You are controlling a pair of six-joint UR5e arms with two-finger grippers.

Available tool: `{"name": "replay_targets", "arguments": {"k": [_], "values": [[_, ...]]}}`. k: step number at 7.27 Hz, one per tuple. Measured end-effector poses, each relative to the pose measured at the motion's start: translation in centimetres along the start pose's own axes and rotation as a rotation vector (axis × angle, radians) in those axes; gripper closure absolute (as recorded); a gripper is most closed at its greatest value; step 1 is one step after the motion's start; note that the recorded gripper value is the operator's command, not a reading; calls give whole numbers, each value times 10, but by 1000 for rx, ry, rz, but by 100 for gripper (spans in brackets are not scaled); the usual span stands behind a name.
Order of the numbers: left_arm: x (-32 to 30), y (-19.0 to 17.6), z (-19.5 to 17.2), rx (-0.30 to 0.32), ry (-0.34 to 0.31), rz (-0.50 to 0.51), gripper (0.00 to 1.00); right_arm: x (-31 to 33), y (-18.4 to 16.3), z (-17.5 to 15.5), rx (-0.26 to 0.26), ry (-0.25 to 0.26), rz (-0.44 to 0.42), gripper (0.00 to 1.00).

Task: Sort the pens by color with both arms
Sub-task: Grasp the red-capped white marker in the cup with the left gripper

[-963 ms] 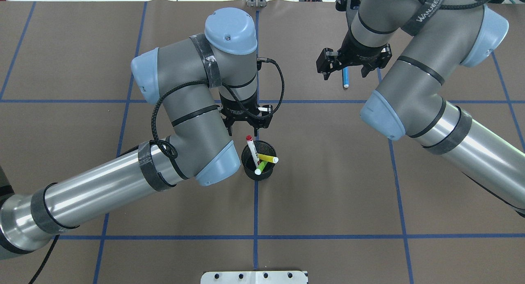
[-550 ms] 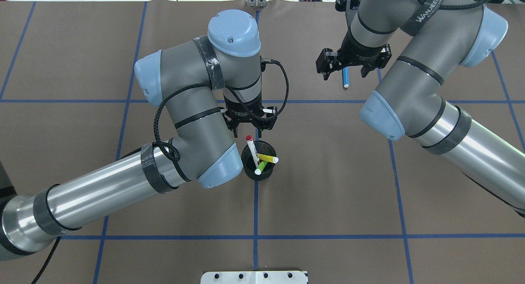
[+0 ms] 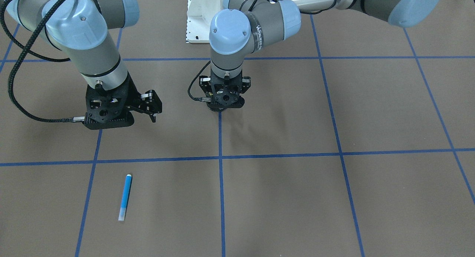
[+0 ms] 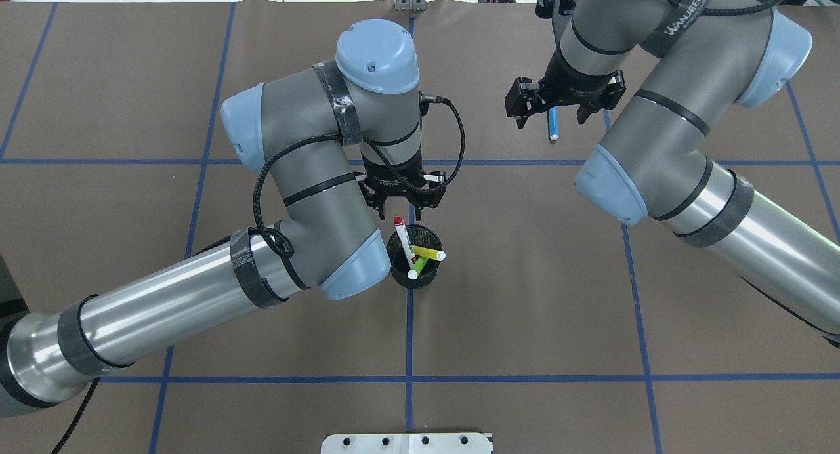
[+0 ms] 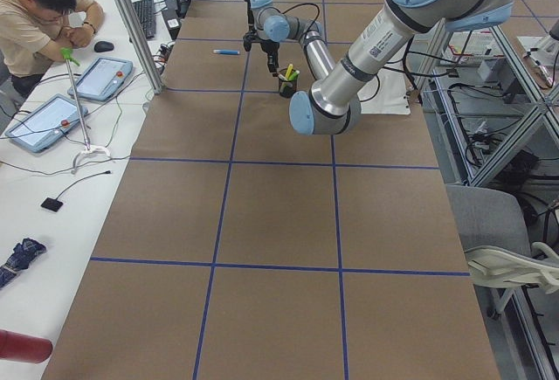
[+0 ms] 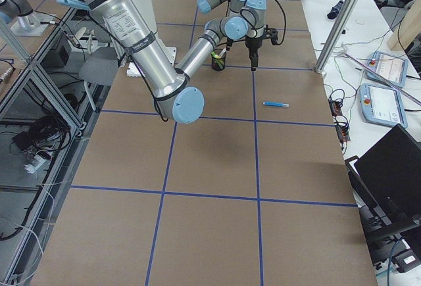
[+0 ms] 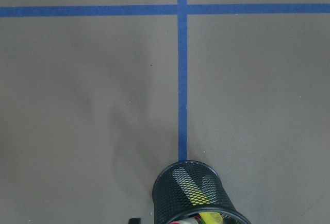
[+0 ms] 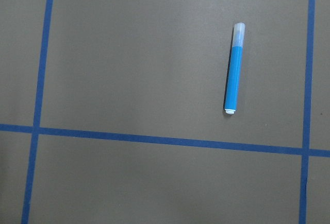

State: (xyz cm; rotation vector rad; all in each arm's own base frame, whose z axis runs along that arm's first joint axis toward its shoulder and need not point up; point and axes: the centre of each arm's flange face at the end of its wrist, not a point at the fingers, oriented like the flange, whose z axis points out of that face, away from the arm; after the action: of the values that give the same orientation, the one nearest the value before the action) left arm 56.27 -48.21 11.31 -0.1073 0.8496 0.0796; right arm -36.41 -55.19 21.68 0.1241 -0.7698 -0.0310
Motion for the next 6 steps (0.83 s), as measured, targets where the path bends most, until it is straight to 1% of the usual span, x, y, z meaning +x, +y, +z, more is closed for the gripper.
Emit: {"name": "replay_targets", "arguments": {"k": [1, 3, 4, 6], "values": [[-1, -2, 4, -1, -2, 1, 44, 0, 0, 0, 0, -1, 0, 1], [-1, -4, 8, -3, -1, 2, 58, -1, 0, -1, 1, -1, -1, 1], [-1, -4, 8, -3, 0, 3, 63, -1, 0, -1, 2, -2, -1, 1], [-1, -4, 9, -3, 0, 3, 69, -1, 0, -1, 1, -2, -1, 1]]}}
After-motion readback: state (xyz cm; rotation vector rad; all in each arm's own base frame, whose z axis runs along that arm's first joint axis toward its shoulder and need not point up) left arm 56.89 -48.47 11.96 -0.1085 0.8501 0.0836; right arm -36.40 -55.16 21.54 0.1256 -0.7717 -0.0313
